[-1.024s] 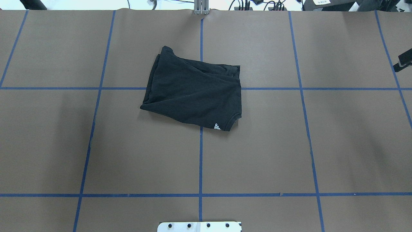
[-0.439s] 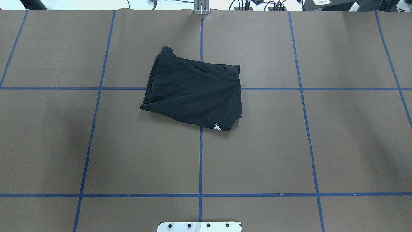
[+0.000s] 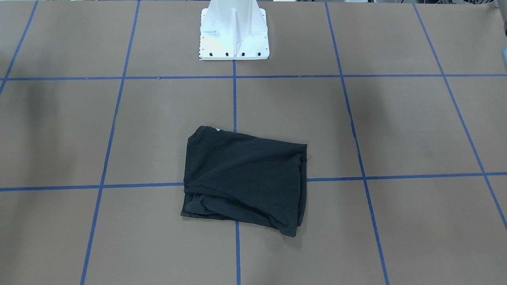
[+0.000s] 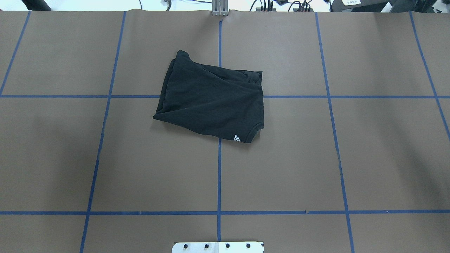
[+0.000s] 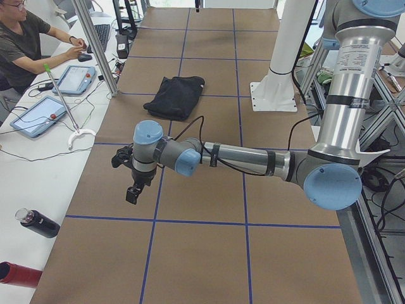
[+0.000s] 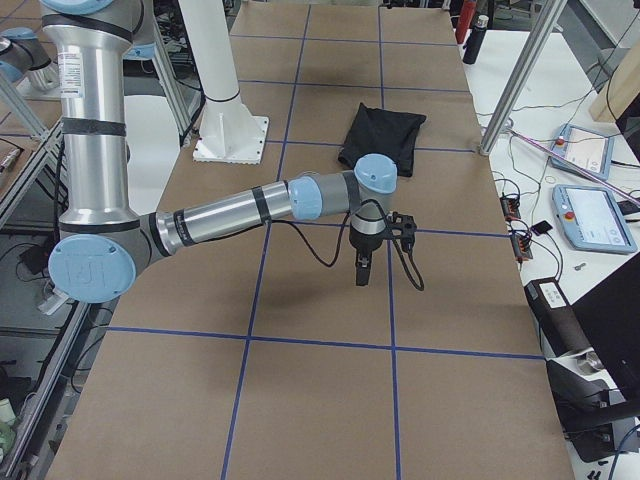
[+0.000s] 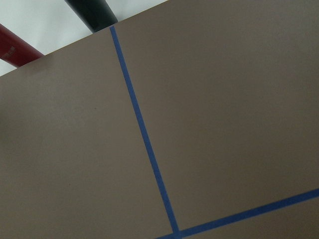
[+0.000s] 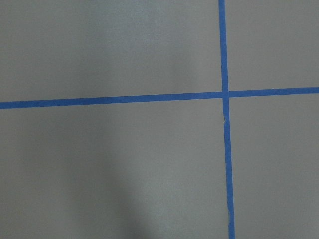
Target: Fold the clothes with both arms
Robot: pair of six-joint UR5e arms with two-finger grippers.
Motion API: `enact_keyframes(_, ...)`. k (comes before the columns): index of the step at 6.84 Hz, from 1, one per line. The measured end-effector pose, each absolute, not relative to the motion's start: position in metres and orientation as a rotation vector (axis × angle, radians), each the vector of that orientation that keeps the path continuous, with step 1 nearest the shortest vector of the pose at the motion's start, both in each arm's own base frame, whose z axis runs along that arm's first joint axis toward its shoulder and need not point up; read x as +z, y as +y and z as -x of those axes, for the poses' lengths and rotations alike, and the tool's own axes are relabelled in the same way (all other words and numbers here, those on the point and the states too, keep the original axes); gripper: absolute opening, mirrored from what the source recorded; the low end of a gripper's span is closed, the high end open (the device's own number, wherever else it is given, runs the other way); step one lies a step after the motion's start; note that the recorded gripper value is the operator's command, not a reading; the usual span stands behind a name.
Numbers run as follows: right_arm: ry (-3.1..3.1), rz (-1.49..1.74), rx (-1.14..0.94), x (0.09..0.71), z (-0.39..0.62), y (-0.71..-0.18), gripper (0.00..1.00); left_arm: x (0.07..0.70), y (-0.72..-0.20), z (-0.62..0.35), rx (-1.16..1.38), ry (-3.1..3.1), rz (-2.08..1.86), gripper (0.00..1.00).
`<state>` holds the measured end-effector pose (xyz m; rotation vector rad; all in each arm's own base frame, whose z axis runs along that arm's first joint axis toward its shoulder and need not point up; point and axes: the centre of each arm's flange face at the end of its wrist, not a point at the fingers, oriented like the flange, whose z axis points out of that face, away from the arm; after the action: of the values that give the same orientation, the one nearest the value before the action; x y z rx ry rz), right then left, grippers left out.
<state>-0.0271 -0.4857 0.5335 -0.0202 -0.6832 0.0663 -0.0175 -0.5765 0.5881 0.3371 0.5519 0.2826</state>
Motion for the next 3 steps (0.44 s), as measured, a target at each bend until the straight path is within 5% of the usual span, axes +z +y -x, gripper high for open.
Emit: enact_keyframes(3,-0.725,0.063,0.104,0.551,0.016,-0.484,1.00,0.609,-0.559,0.039,0.307,0.665,-0.199,1.00)
